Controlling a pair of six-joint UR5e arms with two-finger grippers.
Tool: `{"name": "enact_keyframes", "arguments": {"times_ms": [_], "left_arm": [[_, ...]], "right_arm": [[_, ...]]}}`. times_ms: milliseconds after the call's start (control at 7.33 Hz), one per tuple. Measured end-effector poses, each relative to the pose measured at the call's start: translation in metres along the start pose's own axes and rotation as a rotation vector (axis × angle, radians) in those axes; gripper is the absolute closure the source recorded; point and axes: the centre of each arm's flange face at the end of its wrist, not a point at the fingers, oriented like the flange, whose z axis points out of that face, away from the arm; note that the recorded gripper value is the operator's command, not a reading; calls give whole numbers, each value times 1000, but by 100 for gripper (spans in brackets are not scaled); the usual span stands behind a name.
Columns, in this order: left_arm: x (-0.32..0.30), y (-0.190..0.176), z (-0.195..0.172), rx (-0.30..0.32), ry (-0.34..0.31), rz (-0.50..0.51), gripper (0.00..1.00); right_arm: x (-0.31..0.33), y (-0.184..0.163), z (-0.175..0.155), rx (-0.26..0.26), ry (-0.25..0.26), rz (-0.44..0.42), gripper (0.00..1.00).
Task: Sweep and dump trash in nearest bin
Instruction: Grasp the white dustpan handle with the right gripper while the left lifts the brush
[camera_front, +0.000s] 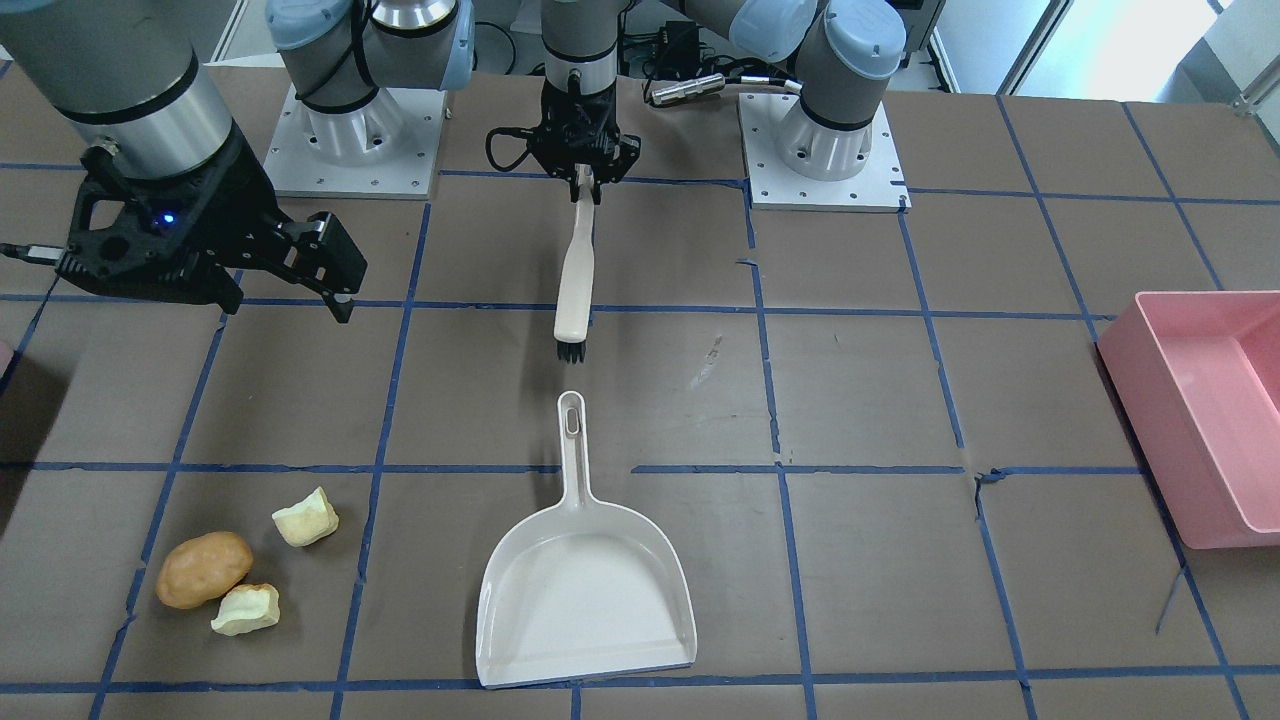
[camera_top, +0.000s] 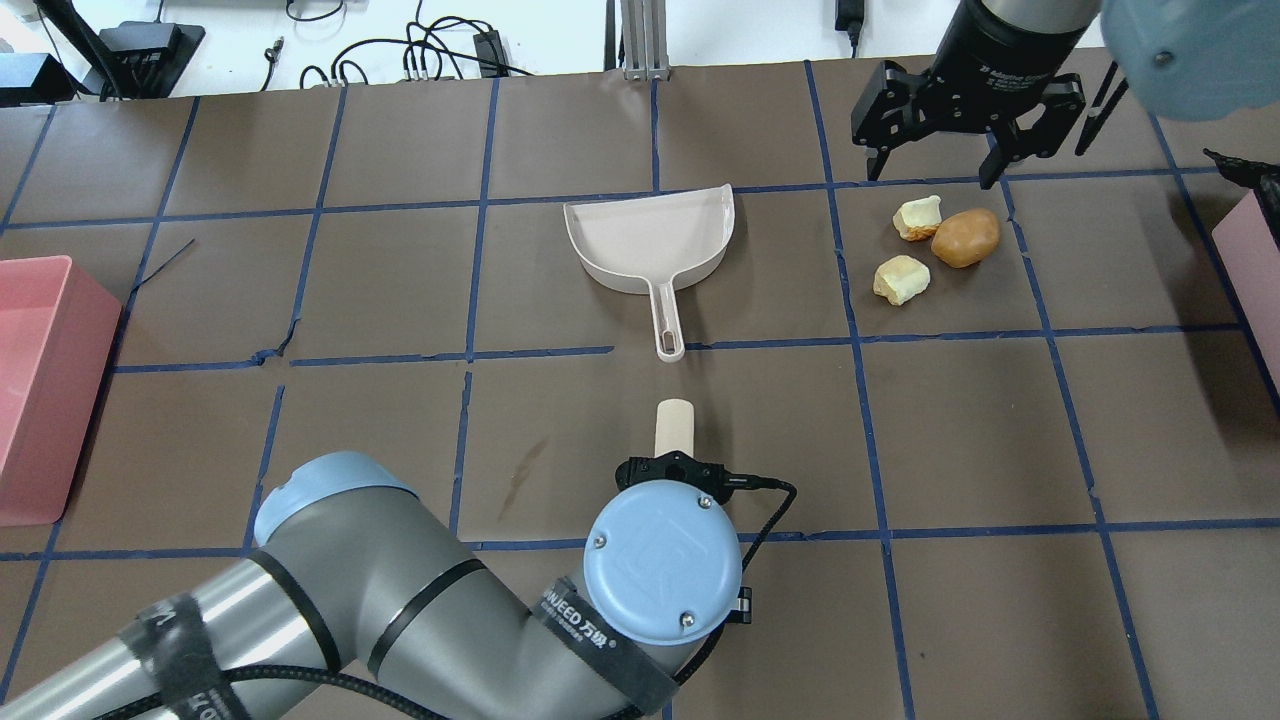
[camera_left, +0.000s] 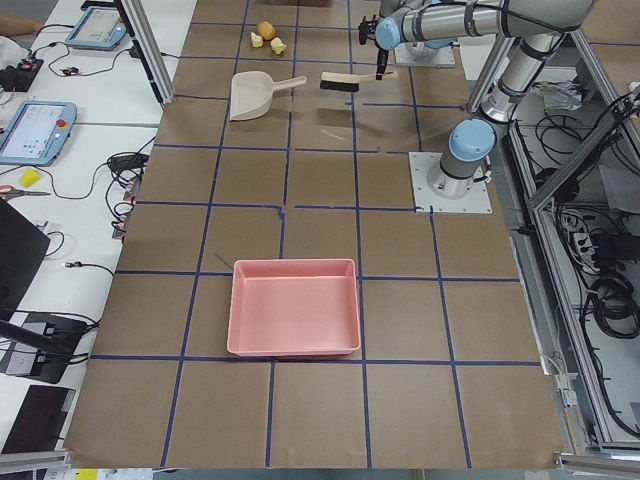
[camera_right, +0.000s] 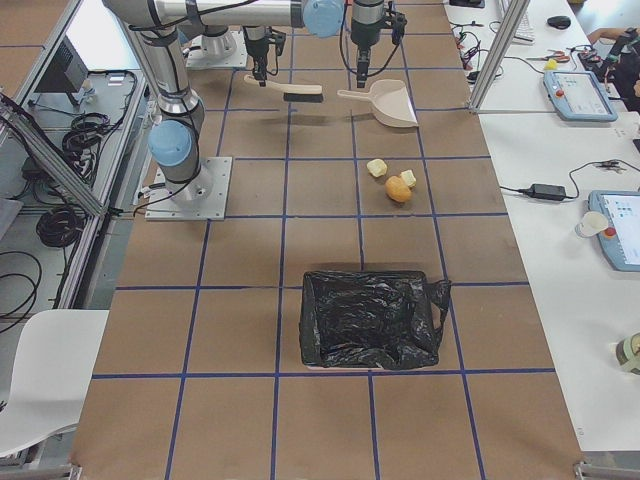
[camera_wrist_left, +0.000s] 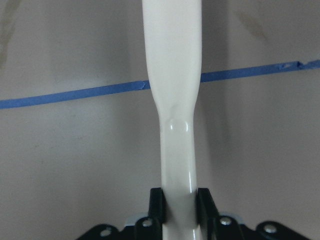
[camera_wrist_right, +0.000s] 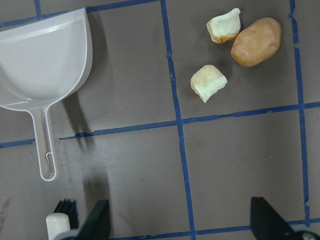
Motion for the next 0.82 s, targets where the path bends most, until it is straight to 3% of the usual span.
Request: {"name": "enact_keyframes", "arguments": {"times_ms": [136,273,818], "left_arm": [[-6,8,-15,6,5,-5,100],[-11,16,-32,9,7,-12,100],[-29,22,-112,2,-47,8,100]], "right_arm": [[-24,-2,19,-25,2,-39,0],[-50,-4,36,-17,0,-80,0],[-104,-6,121,69,-34,-152,1]]}}
